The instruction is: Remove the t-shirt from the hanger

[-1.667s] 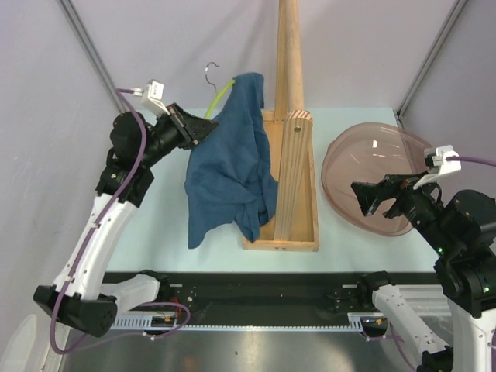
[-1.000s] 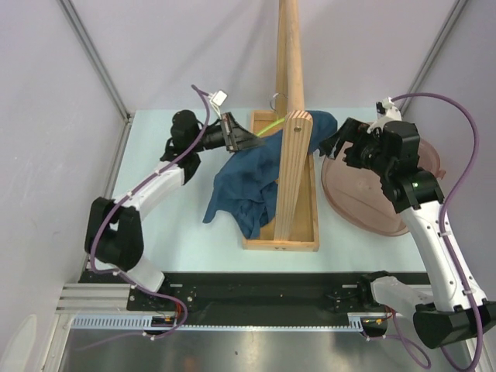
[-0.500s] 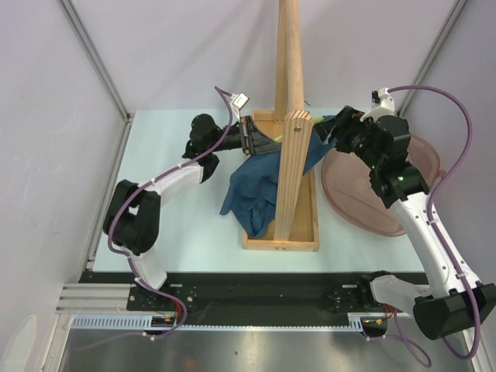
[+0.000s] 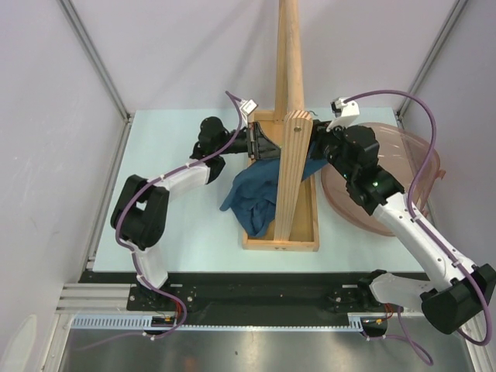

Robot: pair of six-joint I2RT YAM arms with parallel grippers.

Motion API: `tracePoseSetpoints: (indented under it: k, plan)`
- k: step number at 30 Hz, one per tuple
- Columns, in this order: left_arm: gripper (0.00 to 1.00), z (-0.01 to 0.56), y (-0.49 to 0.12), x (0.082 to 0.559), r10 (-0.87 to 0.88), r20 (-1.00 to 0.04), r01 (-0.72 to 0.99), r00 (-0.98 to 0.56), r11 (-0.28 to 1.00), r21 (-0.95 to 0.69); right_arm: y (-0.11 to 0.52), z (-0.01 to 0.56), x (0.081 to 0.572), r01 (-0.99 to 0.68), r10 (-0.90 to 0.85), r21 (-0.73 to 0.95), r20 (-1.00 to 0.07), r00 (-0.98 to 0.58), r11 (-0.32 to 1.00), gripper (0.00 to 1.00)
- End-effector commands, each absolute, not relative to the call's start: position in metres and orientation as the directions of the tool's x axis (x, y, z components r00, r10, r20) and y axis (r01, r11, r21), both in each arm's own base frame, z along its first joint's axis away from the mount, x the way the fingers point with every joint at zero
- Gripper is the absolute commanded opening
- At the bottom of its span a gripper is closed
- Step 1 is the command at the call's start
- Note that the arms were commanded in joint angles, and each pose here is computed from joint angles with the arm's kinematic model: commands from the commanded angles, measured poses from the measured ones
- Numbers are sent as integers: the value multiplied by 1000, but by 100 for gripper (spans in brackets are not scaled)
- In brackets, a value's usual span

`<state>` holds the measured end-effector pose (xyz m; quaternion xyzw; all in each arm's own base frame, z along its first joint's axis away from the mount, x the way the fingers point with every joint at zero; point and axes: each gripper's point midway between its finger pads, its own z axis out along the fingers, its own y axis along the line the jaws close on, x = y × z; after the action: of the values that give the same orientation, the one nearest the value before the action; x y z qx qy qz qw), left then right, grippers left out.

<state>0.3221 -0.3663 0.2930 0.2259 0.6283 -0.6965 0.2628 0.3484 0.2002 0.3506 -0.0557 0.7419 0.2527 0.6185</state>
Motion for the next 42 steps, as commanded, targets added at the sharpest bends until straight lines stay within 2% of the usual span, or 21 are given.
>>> tracePoseSetpoints:
  k: [1,6,18,21,24,25,27,30,31,33,34,36,37,39,40,42]
  plan:
    - [1,326,-366,317,-102,-764,771,-637,-93,-630,186,370,365,-360,149,166,-986,-75,918,63]
    - [0,330,-363,311,-101,-781,788,-616,-74,-612,193,373,374,-378,113,118,-993,-36,918,63]
    - [0,348,-357,288,-106,-794,799,-599,-145,-583,207,352,386,-418,95,75,-995,25,905,54]
    - [0,354,-354,282,-111,-805,810,-583,-151,-566,213,355,388,-413,63,31,-996,63,910,45]
    - [0,359,-351,279,-122,-814,822,-567,-151,-550,208,357,391,-337,31,-4,-995,96,942,24]
    - [0,359,-351,278,-127,-815,823,-565,-148,-548,209,356,391,-327,39,1,-993,110,945,11]
    - [1,359,-350,278,-128,-820,829,-558,-141,-542,206,357,392,-301,60,22,-991,119,953,0]
    - [15,355,-350,282,-118,-834,842,-539,-115,-527,205,359,396,-287,84,43,-988,133,957,0]
    - [26,348,-347,286,-105,-829,835,-550,-90,-542,205,361,398,-279,90,49,-986,137,959,0]
    - [39,349,-340,291,-110,-883,889,-457,-30,-456,205,363,401,-270,93,54,-986,136,961,0]
    - [52,335,-333,296,-74,-866,867,-495,32,-498,205,362,403,-263,87,50,-987,132,964,0]
    - [63,339,-319,312,-74,-935,917,-347,183,-354,205,365,407,-253,80,44,-988,135,967,0]
    - [71,326,-310,316,-40,-929,894,-368,260,-365,204,366,410,-245,78,43,-988,136,969,0]
    - [76,330,-293,323,-13,-968,900,-250,365,-238,203,367,417,-234,79,47,-988,130,971,0]
    - [85,327,-284,327,-1,-972,888,-236,405,-216,202,369,418,-230,84,52,-988,129,972,0]
    - [86,319,-263,339,32,-984,844,-173,521,-132,201,371,424,-216,99,72,-988,119,974,0]
